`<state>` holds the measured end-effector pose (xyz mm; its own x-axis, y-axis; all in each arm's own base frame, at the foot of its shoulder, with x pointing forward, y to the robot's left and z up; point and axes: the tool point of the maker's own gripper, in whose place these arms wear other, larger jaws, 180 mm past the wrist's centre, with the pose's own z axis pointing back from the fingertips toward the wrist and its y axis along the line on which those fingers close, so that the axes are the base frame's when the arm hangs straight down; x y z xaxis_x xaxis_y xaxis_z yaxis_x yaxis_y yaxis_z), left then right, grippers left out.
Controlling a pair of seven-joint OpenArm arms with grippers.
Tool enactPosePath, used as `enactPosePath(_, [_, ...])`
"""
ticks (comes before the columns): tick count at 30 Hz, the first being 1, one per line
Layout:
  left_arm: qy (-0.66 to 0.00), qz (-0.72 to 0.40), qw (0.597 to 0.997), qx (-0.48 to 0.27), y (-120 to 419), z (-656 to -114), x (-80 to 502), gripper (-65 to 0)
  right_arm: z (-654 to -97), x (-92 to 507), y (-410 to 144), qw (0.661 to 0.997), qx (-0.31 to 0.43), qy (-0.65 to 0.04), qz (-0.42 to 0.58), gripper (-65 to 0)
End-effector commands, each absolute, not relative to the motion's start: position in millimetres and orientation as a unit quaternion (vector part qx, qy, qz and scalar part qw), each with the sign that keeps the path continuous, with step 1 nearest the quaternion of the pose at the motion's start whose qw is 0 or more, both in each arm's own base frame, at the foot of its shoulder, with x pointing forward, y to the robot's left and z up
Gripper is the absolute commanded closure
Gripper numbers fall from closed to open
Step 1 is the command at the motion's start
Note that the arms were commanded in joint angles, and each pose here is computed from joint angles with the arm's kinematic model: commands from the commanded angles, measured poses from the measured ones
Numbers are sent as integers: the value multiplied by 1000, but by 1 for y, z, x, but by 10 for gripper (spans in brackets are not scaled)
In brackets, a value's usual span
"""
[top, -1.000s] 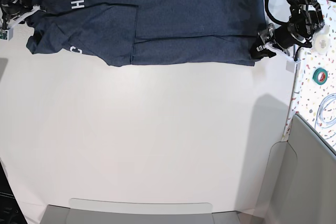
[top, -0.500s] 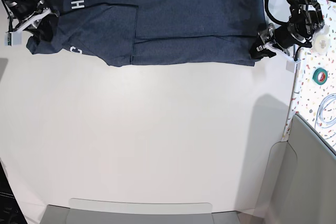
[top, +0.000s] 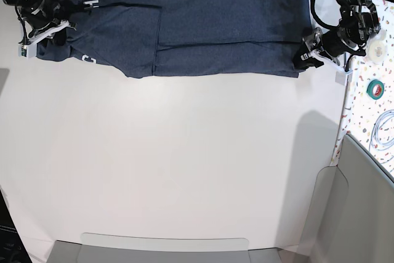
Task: Layout the t-shirt on the table in an organized manner, then fold the t-shirt properly
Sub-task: 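Release the edge with the left gripper and lift it off the shirt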
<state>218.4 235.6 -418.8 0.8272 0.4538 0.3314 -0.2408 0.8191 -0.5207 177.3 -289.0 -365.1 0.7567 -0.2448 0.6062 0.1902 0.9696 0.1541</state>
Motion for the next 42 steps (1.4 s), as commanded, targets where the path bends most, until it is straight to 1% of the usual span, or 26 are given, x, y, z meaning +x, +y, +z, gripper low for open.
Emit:
enactPosePath(1, [-198,186,939,-213,240,-429,205,-199,-352,173,-315,932,-1,-341,-120,0])
enactPosePath(5, [-200,198,936,-211,244,-434,204,-199,-341,145,-365,927,-81,-325,-167,0])
enactPosePath(9, [-193,204,936,-211,246,-439,201,-199,-332,127,-390,918,-119,-321,-199,0])
enactPosePath(12, [-194,204,936,-211,246,-438,203,-199,-330,124,-391,914,-117,-327,-209,0])
enactPosePath(16, [-211,204,934,-206,253,-429,209,-203,-332,126,-382,913,-97,-336,-212,0])
enactPosePath(18, [-238,211,928,-194,268,-414,214,-221,-335,124,-379,913,-92,-335,-214,0])
enactPosePath(21, [-270,224,919,-178,288,-395,218,-271,-335,125,-378,914,-91,-335,-210,0])
enactPosePath(24, [-276,251,914,-160,309,-392,205,-307,-335,126,-378,914,-90,-336,-209,0])
enactPosePath(28, [-261,273,913,-153,321,-395,186,-318,-335,127,-378,914,-89,-337,-209,0])
enactPosePath(30, [-257,287,906,-175,319,-393,179,-319,-335,128,-377,914,-88,-338,-208,0])
enactPosePath(36, [-222,323,873,-292,287,-397,165,-320,-341,145,-359,923,-65,-336,-174,0])
enactPosePath(39, [-210,325,865,-319,275,-398,163,-320,-342,147,-356,925,-62,-335,-169,0])
enactPosePath(42, [-203,326,864,-326,268,-400,161,-320,-342,148,-356,924,-62,-336,-169,0])
